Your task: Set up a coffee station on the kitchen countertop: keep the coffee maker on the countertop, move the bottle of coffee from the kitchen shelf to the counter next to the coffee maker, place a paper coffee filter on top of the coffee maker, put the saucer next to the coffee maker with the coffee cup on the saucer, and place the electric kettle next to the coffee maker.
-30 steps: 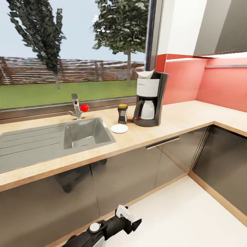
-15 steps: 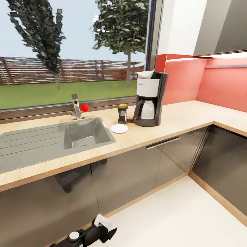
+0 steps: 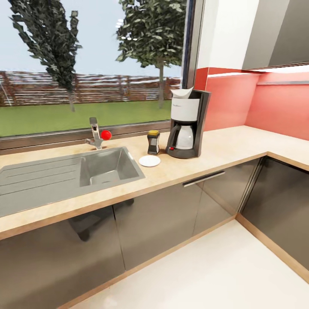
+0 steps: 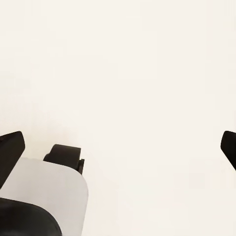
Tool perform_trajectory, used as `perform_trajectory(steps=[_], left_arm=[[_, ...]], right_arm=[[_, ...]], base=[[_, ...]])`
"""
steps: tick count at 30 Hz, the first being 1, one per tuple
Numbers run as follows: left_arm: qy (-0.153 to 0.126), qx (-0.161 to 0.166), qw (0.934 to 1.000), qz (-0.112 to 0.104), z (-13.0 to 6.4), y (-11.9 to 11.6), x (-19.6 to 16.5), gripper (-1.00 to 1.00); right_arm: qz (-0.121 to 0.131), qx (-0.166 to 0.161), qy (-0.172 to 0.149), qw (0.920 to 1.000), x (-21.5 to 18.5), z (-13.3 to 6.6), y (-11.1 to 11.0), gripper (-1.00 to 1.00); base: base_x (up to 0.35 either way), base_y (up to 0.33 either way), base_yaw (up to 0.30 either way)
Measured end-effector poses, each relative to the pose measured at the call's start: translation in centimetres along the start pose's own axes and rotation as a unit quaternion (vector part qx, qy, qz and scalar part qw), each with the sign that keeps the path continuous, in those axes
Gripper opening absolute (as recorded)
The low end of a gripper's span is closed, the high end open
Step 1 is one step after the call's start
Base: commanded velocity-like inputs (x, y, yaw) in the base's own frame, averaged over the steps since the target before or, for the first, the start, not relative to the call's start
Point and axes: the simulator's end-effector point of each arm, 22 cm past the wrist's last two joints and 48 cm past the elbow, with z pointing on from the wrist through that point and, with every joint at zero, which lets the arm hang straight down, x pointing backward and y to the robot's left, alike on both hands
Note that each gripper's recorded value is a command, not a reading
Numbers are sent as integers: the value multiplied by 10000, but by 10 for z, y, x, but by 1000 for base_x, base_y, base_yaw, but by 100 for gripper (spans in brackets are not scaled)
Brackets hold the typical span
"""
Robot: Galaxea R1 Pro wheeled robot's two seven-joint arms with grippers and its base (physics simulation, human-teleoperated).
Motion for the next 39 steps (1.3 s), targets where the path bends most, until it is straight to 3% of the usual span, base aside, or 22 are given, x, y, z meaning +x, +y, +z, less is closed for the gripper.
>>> perform_trajectory(steps=[2,6,12,17,19,26,39], left_arm=[[-26,29,9987,-511,-19,12,26,100],[47,-47,9948,-1019,-37,26,58,100],[267,66,9901,-1379,-52,22,94,100],[73,46,9824,-1865,-55,16,102,100],[-17,146,9783,-2066,-46,-3,101,100],[-35,131,9769,-2133,-44,-5,101,100],[-36,118,9766,-2149,-44,-5,101,100]], right_arm=[[2,1,0,10000,0,0,0,100],[1,0,2,10000,0,0,0,100],[3,2,-2,10000,0,0,0,100],[13,6,-22,10000,-2,0,0,100],[12,8,-23,10000,-2,0,-1,100],[17,-12,-25,10000,-3,1,3,100],[20,-6,-25,10000,-3,1,3,100]], base=[[0,0,0],[0,0,0],[0,0,0],[0,0,0],[0,0,0],[0,-75,17],[-8,5,256]])
